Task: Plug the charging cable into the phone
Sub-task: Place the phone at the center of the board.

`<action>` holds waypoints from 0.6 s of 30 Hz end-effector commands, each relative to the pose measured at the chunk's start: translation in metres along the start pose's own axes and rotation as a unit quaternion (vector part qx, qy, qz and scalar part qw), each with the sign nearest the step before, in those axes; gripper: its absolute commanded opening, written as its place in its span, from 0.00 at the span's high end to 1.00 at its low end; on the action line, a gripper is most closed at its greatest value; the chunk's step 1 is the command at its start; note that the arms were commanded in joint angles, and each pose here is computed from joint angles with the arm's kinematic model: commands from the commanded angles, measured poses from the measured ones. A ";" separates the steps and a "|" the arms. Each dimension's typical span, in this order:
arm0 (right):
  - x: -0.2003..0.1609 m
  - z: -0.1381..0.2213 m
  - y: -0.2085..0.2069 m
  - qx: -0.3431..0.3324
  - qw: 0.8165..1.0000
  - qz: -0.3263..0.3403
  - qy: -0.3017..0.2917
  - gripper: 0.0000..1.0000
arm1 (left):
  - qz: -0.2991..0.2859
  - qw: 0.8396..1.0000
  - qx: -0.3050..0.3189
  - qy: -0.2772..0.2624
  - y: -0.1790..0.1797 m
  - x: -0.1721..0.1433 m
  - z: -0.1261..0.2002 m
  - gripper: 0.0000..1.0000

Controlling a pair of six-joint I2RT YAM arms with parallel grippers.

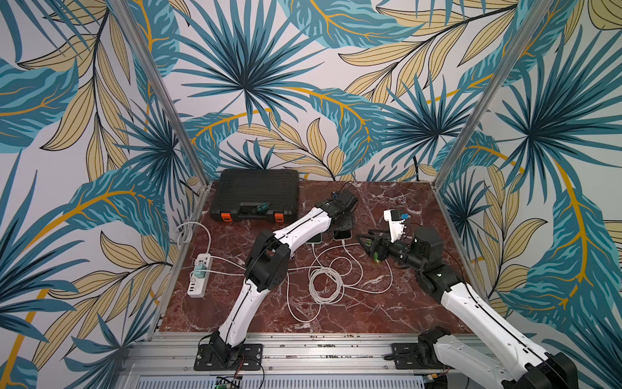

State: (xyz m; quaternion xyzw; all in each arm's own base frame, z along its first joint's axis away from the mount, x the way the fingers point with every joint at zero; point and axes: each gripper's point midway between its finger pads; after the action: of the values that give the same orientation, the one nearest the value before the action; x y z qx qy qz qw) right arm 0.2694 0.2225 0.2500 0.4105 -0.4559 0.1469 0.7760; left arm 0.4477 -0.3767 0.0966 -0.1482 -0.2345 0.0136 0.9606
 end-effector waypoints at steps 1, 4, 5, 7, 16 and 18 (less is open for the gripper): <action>-0.006 0.001 -0.002 0.001 1.000 -0.013 0.004 0.17 | -0.016 1.000 -0.003 0.006 -0.006 0.004 0.008 1.00; -0.008 -0.001 -0.002 0.004 1.000 -0.014 0.007 0.17 | -0.014 1.000 0.009 0.009 0.000 0.005 0.002 1.00; -0.010 -0.002 -0.003 0.005 1.000 -0.014 0.010 0.17 | -0.013 1.000 0.010 0.009 0.002 0.007 0.002 1.00; -0.012 -0.002 -0.003 0.004 1.000 -0.012 0.012 0.17 | -0.012 0.999 0.025 0.019 0.012 0.002 -0.012 1.00; -0.018 -0.002 -0.006 0.003 1.000 -0.013 0.016 0.17 | -0.008 0.998 0.048 0.041 0.035 -0.004 -0.034 1.00; -0.018 -0.002 -0.006 0.004 1.000 -0.012 0.015 0.17 | -0.008 0.998 0.050 0.041 0.036 -0.004 -0.036 1.00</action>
State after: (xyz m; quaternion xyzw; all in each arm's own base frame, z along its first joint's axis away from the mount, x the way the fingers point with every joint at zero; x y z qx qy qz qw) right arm 0.2666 0.2224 0.2390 0.4128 -0.4433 0.1434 0.7826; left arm 0.4537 -0.3510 0.0395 -0.0930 -0.1791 0.0195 0.9792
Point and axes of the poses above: each gripper's point midway between its finger pads, its own z axis back along the fingers, its own y axis along the line the jaws close on, x = y × z, and after that the axes turned 2 degrees about -z, right-handed
